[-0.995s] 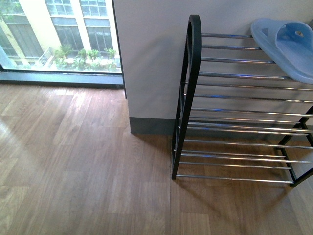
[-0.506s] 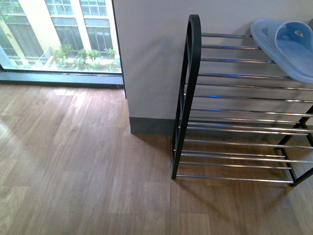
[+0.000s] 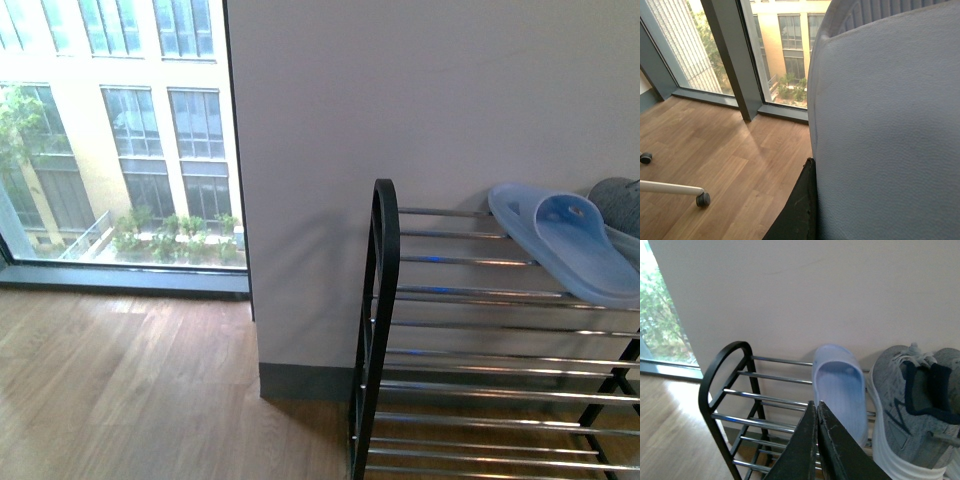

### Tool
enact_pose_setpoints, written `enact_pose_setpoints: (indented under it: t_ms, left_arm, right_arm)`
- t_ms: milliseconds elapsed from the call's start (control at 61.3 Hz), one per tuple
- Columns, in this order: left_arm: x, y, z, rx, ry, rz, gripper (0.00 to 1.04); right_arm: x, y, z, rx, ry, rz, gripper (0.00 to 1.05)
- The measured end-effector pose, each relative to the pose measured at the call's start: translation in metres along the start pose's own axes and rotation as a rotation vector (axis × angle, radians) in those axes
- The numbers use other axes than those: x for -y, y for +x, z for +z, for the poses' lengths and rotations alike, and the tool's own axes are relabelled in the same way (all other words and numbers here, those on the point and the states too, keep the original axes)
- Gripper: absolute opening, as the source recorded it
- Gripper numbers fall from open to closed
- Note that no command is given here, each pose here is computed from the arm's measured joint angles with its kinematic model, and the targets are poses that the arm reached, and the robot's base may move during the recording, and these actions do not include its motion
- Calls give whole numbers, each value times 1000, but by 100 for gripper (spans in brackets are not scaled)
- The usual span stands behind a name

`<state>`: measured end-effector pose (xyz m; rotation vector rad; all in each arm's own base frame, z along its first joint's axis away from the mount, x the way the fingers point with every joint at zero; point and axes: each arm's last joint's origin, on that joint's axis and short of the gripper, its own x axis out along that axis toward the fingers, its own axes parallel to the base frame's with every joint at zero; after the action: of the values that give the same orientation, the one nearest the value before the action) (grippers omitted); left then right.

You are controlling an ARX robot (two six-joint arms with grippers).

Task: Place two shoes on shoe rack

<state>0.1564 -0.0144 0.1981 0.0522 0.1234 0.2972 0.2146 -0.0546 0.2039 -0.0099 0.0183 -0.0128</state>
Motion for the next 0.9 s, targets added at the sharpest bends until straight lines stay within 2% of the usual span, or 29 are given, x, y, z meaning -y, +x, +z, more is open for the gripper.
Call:
enact_pose_setpoints:
  t_ms: [457,701,897]
  left_arm:
    - [0,0,0,0,0,0,2]
    - [0,0,0,0,0,0,2]
    - [0,0,0,0,0,0,2]
  right_arm:
    - [-36,-49,-23,7,0,8,2]
    - [-46,-65,-30,5,0,-15,2]
    - [-53,-74,-38,17,-1,12,2]
